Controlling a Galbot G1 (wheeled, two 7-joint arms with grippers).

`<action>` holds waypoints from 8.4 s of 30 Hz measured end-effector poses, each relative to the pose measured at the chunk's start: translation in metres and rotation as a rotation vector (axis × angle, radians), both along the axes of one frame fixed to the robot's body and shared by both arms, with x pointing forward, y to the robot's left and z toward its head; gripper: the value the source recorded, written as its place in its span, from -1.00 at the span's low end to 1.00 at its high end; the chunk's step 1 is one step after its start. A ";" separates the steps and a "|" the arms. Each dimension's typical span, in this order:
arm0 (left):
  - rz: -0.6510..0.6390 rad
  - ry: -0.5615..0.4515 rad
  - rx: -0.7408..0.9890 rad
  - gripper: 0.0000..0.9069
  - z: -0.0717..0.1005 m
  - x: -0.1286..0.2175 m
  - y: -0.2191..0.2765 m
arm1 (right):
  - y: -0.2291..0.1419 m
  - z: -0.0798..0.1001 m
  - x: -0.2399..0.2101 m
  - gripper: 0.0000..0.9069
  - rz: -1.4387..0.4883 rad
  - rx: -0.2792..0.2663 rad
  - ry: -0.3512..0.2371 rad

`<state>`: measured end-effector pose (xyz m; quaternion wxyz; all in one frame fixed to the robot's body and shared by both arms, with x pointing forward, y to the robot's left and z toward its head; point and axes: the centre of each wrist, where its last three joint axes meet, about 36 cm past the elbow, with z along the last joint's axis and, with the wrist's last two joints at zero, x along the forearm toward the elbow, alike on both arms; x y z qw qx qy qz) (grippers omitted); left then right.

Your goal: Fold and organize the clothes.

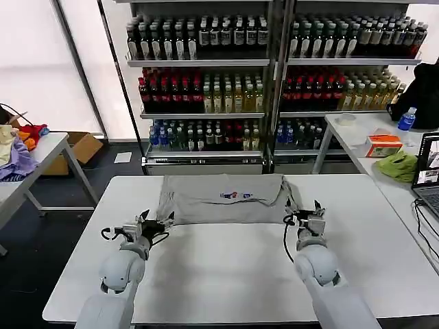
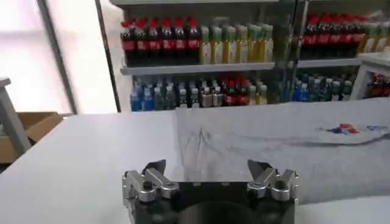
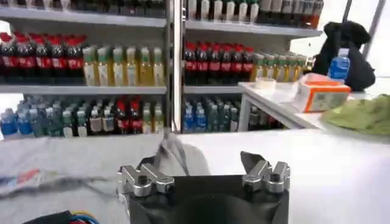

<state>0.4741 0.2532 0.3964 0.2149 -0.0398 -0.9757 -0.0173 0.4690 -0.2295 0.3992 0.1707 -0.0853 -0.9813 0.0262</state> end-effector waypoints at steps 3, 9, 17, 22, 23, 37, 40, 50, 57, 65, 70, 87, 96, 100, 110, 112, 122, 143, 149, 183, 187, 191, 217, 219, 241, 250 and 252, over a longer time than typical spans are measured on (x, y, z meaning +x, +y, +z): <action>0.001 0.004 0.004 1.00 -0.001 0.000 0.000 | 0.001 -0.003 -0.001 1.00 0.003 -0.001 0.012; 0.009 0.016 0.011 1.00 -0.003 0.001 0.002 | 0.001 -0.009 0.001 1.00 0.005 -0.002 0.033; 0.025 0.027 0.013 0.76 -0.006 0.007 0.006 | 0.002 -0.014 0.011 1.00 0.004 -0.001 0.048; 0.021 0.050 0.012 -0.67 -0.013 0.008 0.003 | 0.001 -0.020 0.013 0.91 0.005 -0.003 0.068; 0.019 0.054 0.012 -0.89 -0.014 0.007 0.003 | 0.000 -0.021 0.013 0.82 0.007 -0.004 0.071; -0.004 0.088 0.023 -0.98 -0.023 -0.001 -0.002 | -0.003 -0.026 0.001 -1.00 0.020 -0.021 0.118; -0.006 0.087 0.023 -0.98 -0.021 -0.003 0.000 | 0.000 -0.025 -0.002 -1.00 0.020 -0.019 0.119; -0.007 0.084 -0.007 -1.00 -0.019 -0.007 0.000 | 0.003 -0.018 -0.011 -1.00 0.026 -0.023 0.105; -0.023 0.076 -0.014 -1.00 -0.016 -0.016 -0.006 | 0.003 -0.009 -0.021 -1.00 0.021 -0.025 0.088; -0.024 0.027 -0.005 -0.98 0.003 -0.042 -0.004 | 0.010 0.012 -0.048 -1.00 0.025 -0.036 0.062; -0.029 0.003 0.002 -0.98 0.015 -0.067 -0.001 | 0.018 0.026 -0.071 -1.00 0.019 -0.035 0.037; -0.033 0.003 0.024 -0.98 0.041 -0.172 -0.003 | 0.033 0.049 -0.178 -1.00 -0.022 -0.048 0.073; -0.044 0.030 0.043 -0.98 0.047 -0.202 -0.001 | 0.034 0.058 -0.219 -1.00 -0.037 -0.072 0.099; -0.046 0.044 0.045 -1.00 0.043 -0.209 -0.002 | 0.035 0.056 -0.230 -0.73 -0.039 -0.084 0.127; -0.040 0.081 0.049 1.00 0.039 -0.221 -0.007 | 0.036 0.053 -0.245 1.00 -0.050 -0.099 0.167; -0.038 0.080 0.044 1.00 0.042 -0.224 -0.008 | 0.034 0.052 -0.248 1.00 -0.056 -0.107 0.167; 0.017 0.000 0.047 1.00 0.072 -0.228 0.011 | 0.018 0.067 -0.239 1.00 -0.088 -0.081 0.093; -0.100 -0.129 -0.031 1.00 0.089 -0.131 0.051 | -0.023 0.097 -0.063 1.00 0.139 -0.011 -0.099; -0.138 -0.115 -0.049 1.00 0.085 -0.096 0.064 | -0.022 0.094 -0.010 1.00 0.245 -0.005 -0.053; -0.140 0.040 -0.070 1.00 0.019 0.038 0.058 | -0.008 0.045 0.129 1.00 0.235 0.009 0.138; -0.147 0.047 -0.060 1.00 0.015 0.048 0.052 | -0.004 0.042 0.137 1.00 0.231 0.012 0.148; -0.153 0.051 -0.045 1.00 0.013 0.058 0.048 | -0.001 0.040 0.143 1.00 0.226 0.020 0.158; -0.162 0.132 -0.018 -0.98 -0.011 0.077 0.039 | 0.013 0.003 0.147 -1.00 0.224 0.042 0.245; -0.162 0.136 -0.019 -0.98 -0.012 0.077 0.039 | 0.013 0.002 0.146 -1.00 0.225 0.043 0.247; -0.156 0.115 -0.047 -0.98 -0.017 0.060 0.042 | 0.003 0.017 0.129 -1.00 0.222 0.093 0.192; -0.155 0.035 -0.055 -0.98 0.003 0.046 0.049 | 0.005 0.049 0.112 -1.00 0.241 0.112 0.102; -0.157 0.015 -0.056 -0.98 0.008 0.040 0.051 | 0.005 0.056 0.105 -1.00 0.246 0.113 0.081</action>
